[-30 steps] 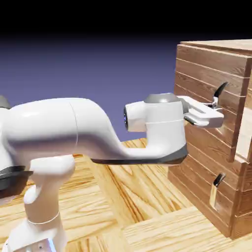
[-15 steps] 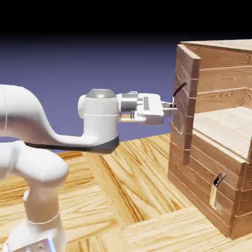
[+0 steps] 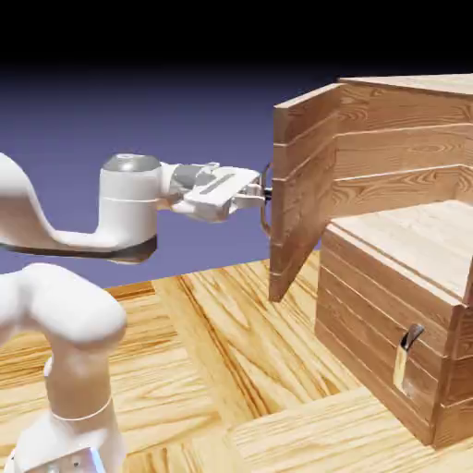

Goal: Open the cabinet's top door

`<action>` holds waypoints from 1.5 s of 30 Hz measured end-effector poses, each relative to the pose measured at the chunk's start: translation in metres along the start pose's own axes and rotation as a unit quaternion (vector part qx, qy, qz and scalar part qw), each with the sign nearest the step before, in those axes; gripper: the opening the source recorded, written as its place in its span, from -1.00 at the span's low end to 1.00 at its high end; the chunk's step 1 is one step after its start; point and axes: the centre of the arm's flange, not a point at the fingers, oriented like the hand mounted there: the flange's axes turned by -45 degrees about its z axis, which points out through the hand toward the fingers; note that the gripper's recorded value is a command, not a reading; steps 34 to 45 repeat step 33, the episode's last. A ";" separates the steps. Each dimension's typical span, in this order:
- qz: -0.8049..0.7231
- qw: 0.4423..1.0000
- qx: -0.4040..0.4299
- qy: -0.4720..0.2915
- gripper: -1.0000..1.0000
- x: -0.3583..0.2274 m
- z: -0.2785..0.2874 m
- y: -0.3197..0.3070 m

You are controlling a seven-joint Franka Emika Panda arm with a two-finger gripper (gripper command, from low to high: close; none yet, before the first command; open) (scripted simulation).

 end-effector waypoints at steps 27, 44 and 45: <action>0.000 0.955 0.297 0.000 -1.00 0.000 -0.176 0.145; 0.000 0.939 0.344 0.000 -1.00 0.000 -0.195 0.178; 0.000 0.939 0.344 0.000 -1.00 0.000 -0.195 0.178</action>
